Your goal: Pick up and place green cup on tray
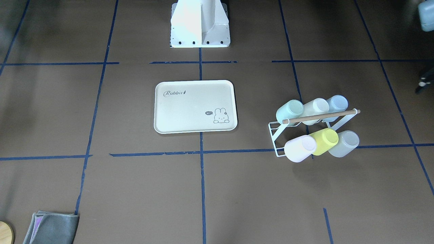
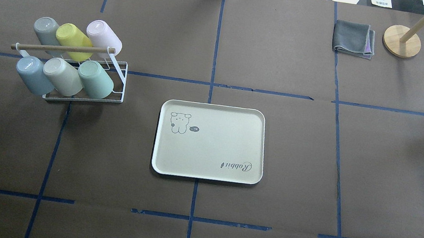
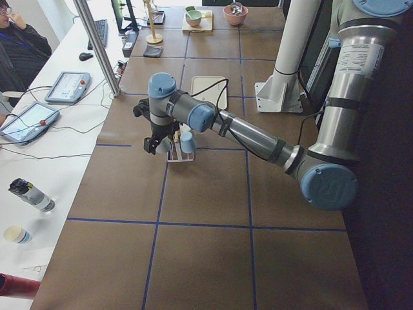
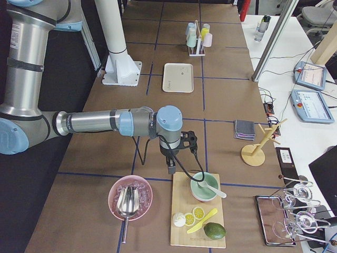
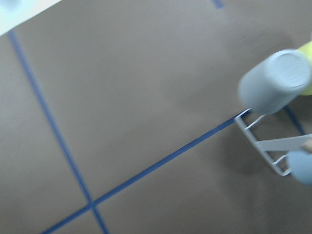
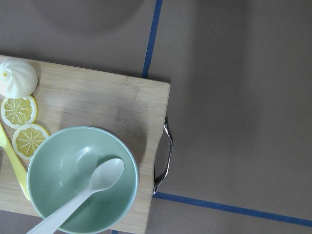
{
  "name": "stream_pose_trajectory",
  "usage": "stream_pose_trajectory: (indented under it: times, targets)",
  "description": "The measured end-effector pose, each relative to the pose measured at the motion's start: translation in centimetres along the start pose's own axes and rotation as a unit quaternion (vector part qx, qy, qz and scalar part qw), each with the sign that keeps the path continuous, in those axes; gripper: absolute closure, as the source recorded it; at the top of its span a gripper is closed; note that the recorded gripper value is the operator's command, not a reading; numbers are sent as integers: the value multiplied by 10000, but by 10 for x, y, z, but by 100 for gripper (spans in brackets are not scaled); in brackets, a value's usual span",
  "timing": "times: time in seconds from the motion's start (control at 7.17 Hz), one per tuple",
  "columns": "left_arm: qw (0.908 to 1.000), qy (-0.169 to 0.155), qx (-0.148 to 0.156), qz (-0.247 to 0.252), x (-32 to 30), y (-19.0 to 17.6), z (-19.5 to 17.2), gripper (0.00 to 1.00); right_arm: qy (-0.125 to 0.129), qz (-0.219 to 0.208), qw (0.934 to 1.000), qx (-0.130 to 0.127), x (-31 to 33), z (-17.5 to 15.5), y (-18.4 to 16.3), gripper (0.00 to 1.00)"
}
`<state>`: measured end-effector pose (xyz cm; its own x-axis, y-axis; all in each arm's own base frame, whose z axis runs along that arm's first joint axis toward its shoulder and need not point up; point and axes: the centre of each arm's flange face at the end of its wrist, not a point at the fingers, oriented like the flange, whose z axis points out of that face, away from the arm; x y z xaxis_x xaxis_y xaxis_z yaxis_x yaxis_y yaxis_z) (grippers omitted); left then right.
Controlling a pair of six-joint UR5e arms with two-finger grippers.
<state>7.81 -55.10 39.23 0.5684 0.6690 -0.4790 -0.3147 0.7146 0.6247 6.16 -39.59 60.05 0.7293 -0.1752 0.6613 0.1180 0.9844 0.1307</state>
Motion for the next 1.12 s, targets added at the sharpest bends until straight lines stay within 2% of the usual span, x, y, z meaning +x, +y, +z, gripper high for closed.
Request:
stream_pose_trajectory:
  times: [0.14,0.42,0.56,0.84,0.98,1.12]
  targets:
    - [9991,-11,140,399,30,-38,-1,1,-1,-12,10000,17,-2,-2,0,0]
    - [9935,-254,168,1097,96,-79,18,0,-8,-28,10000,42,-4,-4,1,0]
    - [9895,-333,66,1404,137,-95,32,0,-10,-28,10000,46,-4,-5,1,0]
    - [9857,-429,-251,1611,196,-142,28,0,-16,-27,10000,45,-4,-5,2,0]
    - [9840,-544,-392,1649,214,-160,22,0,-18,-24,10000,36,-4,-4,2,0]
    - [9779,-784,-464,1880,229,-172,20,0,-20,-13,10000,22,-3,-3,4,0]
